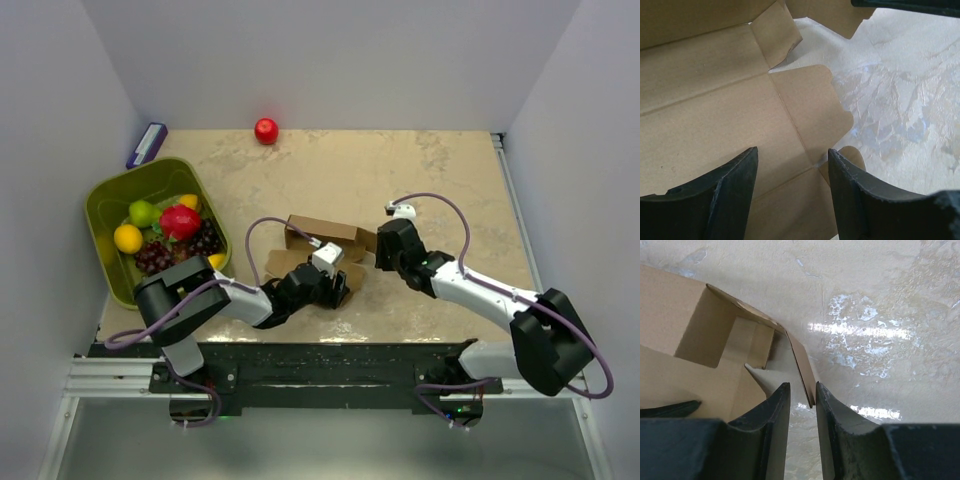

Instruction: Fold the paper box

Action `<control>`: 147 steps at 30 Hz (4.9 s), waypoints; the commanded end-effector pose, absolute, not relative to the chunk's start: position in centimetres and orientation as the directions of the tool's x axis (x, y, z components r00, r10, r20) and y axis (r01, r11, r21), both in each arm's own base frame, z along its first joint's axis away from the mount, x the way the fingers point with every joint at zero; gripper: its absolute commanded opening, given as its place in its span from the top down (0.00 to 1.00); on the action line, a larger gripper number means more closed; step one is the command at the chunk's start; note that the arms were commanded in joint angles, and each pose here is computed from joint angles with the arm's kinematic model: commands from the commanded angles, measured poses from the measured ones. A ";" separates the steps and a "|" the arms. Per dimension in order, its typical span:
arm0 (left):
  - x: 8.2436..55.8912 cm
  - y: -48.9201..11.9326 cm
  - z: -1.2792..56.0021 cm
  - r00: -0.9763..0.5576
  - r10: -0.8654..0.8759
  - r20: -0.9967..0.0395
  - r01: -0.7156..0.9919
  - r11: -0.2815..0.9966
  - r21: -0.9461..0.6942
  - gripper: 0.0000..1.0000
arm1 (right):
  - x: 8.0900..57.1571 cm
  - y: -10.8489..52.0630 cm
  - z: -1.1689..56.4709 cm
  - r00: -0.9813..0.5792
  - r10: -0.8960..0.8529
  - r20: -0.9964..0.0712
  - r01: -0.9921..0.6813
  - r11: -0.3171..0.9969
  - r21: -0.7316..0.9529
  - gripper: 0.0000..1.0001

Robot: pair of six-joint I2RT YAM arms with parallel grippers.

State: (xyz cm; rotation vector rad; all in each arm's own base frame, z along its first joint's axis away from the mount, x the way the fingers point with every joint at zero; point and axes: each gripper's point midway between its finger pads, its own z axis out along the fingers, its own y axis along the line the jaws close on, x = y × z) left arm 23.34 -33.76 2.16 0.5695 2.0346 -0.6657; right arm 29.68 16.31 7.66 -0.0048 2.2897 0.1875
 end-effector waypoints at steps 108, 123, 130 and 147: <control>22.7 -31.5 -8.3 -0.577 0.440 -0.688 0.530 0.843 0.095 0.45 | 30.8 20.7 8.1 -0.692 0.117 -0.712 -0.111 0.958 0.264 1.00; 21.8 -32.1 -8.1 -0.555 0.437 -0.708 0.584 0.811 0.043 0.45 | 30.9 26.4 9.4 -0.661 0.326 -0.676 -0.069 0.870 0.488 1.00; 21.9 -32.4 -7.4 -0.547 0.429 -0.719 0.589 0.807 0.033 0.42 | 31.0 26.6 8.6 -0.652 0.326 -0.684 -0.042 0.886 0.462 1.00; 21.4 -33.5 4.8 -0.499 0.302 -0.812 0.617 0.782 -0.089 0.14 | 30.1 22.8 9.2 -0.663 0.125 -0.738 -0.063 0.973 0.222 1.00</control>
